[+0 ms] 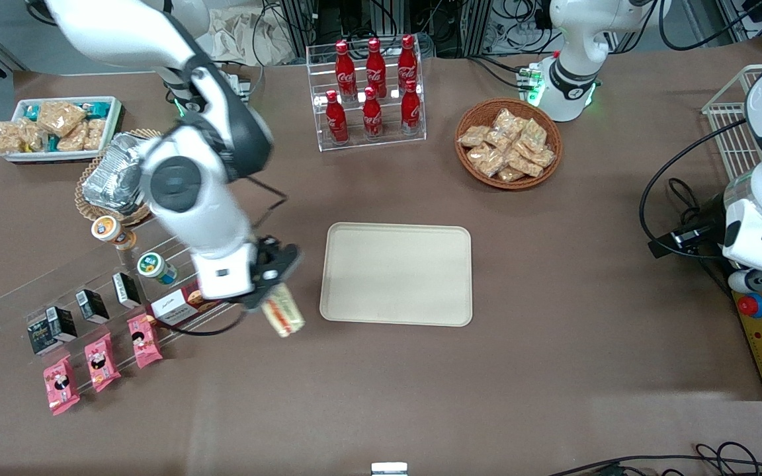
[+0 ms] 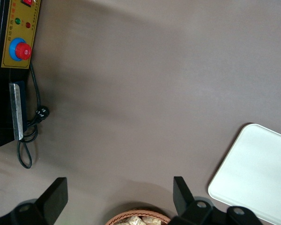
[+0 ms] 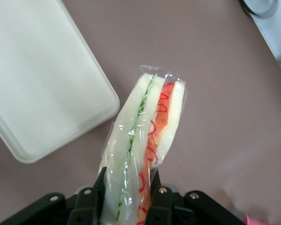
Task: Place sandwich on tray
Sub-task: 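Carry the sandwich over the cream tray and lower it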
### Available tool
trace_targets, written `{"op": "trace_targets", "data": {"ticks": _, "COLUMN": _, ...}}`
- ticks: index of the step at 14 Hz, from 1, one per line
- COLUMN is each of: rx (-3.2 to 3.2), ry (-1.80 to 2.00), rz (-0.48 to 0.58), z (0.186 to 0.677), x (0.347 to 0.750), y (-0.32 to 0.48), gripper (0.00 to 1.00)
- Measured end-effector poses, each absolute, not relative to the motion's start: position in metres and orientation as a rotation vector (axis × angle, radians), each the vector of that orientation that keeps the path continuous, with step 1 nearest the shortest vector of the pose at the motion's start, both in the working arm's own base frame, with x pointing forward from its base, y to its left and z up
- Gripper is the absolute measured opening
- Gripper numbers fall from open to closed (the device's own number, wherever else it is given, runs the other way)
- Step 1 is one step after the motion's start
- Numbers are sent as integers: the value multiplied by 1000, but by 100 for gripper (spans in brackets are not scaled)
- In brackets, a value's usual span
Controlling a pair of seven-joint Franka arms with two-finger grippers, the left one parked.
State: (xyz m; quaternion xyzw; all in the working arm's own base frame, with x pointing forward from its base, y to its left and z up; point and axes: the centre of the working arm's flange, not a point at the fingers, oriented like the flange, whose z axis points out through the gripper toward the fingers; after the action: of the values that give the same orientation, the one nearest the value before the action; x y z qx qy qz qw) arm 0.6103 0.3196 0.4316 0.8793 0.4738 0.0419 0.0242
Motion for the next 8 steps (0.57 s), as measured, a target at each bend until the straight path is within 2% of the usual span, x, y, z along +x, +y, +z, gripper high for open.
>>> {"op": "trace_targets", "data": {"ticks": 8, "rx": 2493, "ry": 1862, "rz": 201, "z": 320, "x": 595, "y": 406, "gripper": 38}}
